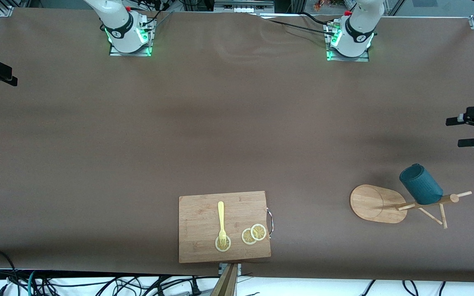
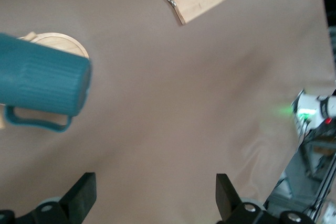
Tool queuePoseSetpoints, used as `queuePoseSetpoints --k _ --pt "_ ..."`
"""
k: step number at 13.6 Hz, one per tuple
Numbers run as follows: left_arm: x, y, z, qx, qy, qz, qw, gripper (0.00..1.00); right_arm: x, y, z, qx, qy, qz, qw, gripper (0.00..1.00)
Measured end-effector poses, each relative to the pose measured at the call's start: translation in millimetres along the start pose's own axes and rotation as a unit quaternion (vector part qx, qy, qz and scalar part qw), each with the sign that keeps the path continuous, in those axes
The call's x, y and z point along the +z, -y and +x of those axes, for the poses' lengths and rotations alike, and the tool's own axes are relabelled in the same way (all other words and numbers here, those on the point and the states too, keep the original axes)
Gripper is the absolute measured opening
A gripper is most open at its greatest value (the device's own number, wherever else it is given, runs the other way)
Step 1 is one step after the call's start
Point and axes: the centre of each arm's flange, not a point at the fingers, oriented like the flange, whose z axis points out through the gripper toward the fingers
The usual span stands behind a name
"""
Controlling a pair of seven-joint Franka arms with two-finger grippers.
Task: Pass cup and hang on rack
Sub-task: 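Open the left gripper and release the mug on the peg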
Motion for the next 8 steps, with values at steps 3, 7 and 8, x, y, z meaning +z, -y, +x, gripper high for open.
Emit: queuePoseSetpoints --k 3,7,8 --pt "-10.9 -64.5 19.3 -0.012 0.027 0.047 0.998 1.00 0.0 -0.3 0.0 0.001 0.000 0.000 1.000 1.00" --pt "-0.5 -142.4 46.4 -0.026 0.049 0.101 0.993 1.00 0.0 -0.2 0.0 0.001 0.000 0.000 1.000 1.00" --pt "0.0 -153.2 48.3 -0.026 0.057 0.125 0.990 1.00 0.0 -0.1 0.0 0.000 0.000 0.000 1.000 1.00"
